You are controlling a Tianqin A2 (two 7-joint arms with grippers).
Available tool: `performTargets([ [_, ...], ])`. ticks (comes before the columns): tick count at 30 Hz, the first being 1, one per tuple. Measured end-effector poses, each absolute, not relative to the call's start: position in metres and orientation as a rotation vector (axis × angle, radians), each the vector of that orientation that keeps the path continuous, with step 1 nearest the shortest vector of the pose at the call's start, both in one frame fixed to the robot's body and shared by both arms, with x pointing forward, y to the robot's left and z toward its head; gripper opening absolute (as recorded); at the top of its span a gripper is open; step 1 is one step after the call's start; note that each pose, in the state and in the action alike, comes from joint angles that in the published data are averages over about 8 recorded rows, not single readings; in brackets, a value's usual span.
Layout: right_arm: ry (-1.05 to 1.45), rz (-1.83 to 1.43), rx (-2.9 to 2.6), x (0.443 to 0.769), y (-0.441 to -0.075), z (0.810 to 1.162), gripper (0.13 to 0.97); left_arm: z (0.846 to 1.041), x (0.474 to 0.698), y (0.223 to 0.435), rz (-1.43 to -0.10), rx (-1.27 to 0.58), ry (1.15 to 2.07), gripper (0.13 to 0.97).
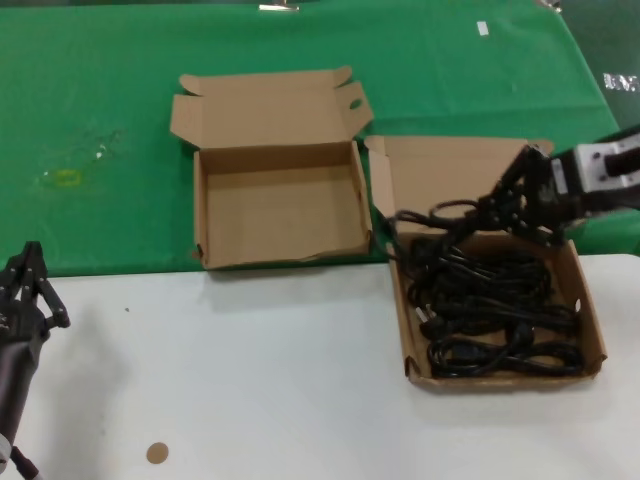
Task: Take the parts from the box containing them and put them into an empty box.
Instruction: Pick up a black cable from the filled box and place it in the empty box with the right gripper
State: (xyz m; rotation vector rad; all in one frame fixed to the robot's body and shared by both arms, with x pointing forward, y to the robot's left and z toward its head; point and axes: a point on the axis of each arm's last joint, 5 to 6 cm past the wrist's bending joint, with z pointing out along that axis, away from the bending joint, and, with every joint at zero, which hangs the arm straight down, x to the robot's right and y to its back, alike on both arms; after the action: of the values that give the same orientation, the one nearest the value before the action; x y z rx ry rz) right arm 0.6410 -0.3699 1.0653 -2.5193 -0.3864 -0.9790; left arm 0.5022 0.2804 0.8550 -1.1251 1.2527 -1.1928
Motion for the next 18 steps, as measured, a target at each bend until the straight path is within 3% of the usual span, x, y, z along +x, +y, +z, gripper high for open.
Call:
performTargets([
  [18,-0.476,-1.104,-2.315,0.679,-0.257,1.075,0.158,0.855,0.502,0.28,-1.193,-1.125,1.253,0.152],
])
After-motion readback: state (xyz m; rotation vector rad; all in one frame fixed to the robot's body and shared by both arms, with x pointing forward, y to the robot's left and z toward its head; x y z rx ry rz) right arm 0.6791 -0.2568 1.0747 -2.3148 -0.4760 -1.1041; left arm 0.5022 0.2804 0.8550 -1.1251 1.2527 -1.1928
